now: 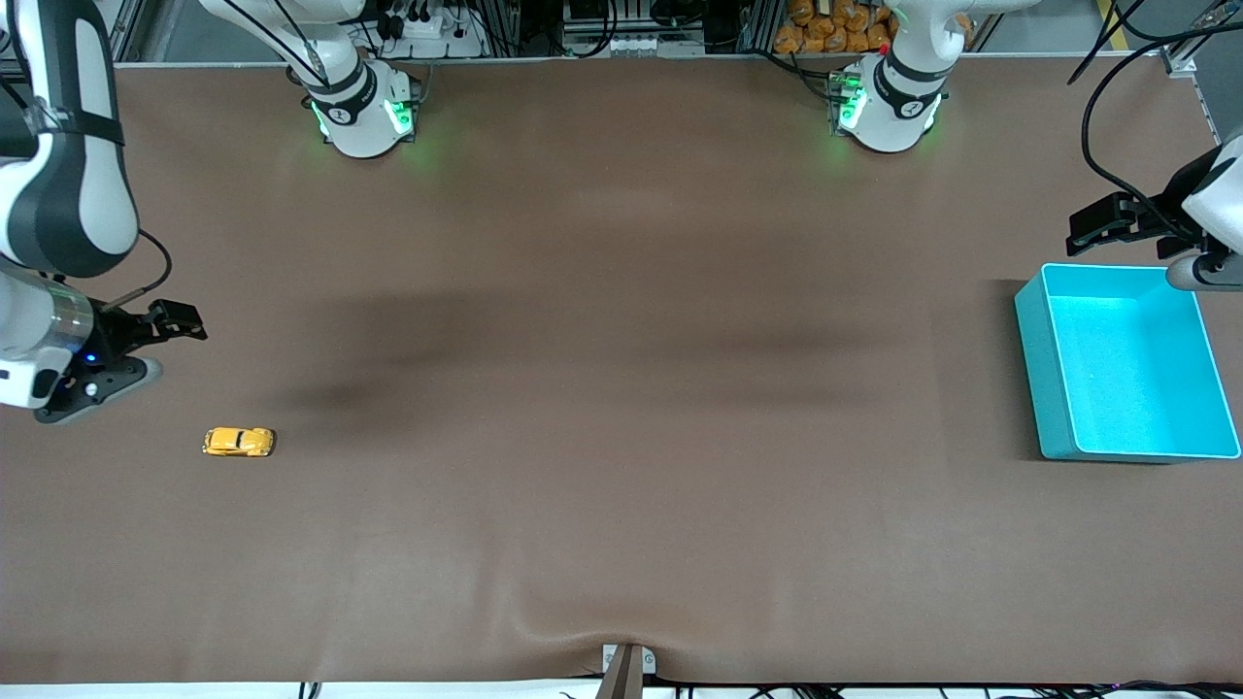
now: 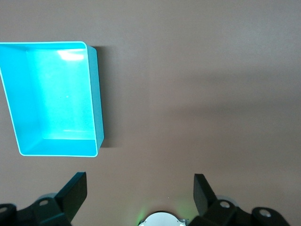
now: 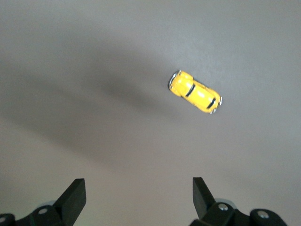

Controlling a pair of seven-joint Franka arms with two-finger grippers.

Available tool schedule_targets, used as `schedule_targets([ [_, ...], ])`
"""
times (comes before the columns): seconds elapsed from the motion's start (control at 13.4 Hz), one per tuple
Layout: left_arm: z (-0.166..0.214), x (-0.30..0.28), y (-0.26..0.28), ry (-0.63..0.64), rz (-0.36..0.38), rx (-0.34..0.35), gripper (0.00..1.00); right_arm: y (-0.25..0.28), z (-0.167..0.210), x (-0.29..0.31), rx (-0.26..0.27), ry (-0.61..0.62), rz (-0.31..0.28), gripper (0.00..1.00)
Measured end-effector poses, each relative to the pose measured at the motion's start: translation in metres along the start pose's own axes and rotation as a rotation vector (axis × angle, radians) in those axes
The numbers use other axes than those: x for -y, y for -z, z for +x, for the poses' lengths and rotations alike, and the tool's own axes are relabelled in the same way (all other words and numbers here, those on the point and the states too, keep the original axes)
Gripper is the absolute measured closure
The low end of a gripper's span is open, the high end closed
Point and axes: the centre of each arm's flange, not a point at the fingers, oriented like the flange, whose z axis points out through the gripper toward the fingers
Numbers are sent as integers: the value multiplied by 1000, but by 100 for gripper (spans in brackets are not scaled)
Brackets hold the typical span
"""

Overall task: Wind and store yellow beetle car
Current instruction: 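Move the right gripper over the yellow beetle car, then lower the right gripper and close it on the yellow car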

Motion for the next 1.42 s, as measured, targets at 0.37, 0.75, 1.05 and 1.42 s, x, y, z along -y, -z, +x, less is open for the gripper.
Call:
schedule_targets([
  [0.37, 0, 0, 0, 0, 0, 1, 0, -44, 4, -25, -52, 291, -62, 0],
  [0.75, 0, 0, -1, 1, 0, 2, 0, -98, 11, -53, -50, 566, -92, 0],
  [1.05, 0, 0, -1, 1, 0, 2, 0, -124, 23, -57, -48, 778, -123, 0],
  [1.42, 1, 1, -1, 1, 0, 3, 0, -182, 33, -63, -29, 903, -120, 0],
])
